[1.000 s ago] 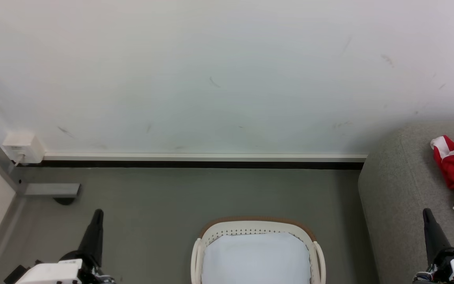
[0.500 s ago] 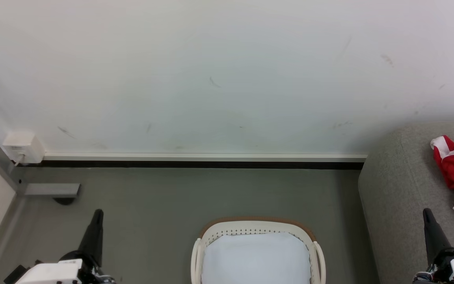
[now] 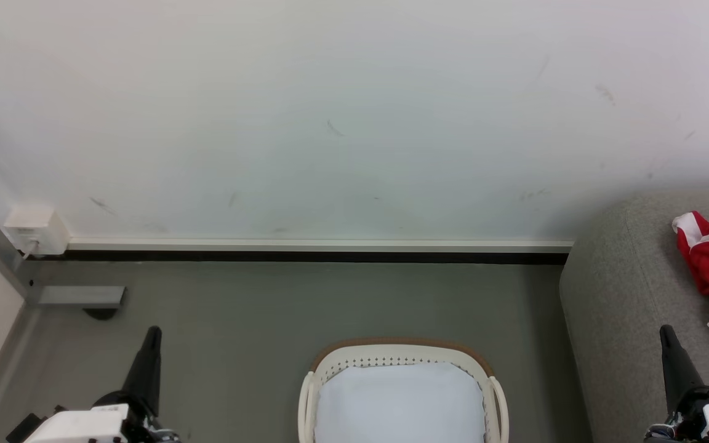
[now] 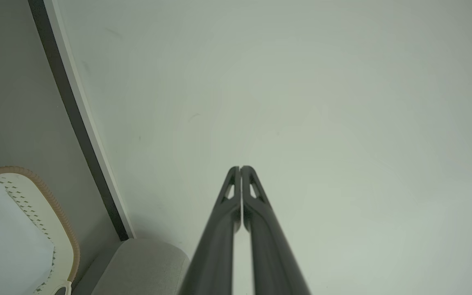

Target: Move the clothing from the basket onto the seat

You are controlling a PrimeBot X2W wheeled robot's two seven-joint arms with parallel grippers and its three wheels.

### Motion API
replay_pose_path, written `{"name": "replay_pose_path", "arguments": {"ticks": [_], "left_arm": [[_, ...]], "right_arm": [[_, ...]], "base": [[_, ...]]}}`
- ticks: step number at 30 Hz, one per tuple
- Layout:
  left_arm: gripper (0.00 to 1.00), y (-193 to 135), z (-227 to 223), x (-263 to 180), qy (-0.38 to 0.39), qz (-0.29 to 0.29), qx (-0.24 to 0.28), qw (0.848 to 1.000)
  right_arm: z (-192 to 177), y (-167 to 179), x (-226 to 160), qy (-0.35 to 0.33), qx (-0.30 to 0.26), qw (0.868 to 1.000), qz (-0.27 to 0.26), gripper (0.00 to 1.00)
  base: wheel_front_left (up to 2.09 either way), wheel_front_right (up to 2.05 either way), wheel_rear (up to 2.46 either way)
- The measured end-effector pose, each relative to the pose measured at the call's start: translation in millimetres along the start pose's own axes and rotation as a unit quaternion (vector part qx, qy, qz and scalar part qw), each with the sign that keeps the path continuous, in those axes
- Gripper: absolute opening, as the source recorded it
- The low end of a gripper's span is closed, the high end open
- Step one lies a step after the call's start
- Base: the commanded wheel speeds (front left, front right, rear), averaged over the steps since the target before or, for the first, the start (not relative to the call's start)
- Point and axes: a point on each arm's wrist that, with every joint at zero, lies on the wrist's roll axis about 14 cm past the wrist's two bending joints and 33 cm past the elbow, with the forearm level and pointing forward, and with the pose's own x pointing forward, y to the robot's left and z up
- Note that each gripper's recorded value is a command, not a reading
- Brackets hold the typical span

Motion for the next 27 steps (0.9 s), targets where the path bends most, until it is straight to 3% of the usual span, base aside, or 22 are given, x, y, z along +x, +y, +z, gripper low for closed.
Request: {"name": "replay_pose_path", "arguments": {"ticks": [27], "left_arm": [[0.0,0.0,0.0,0.0,0.0,0.0,0.0,1.0]], "right_arm": [[-0.3,0.0,0.0,0.001,0.0,1.0,0.0,0.0]], "base": [[0.0,0.0,0.0]]}}
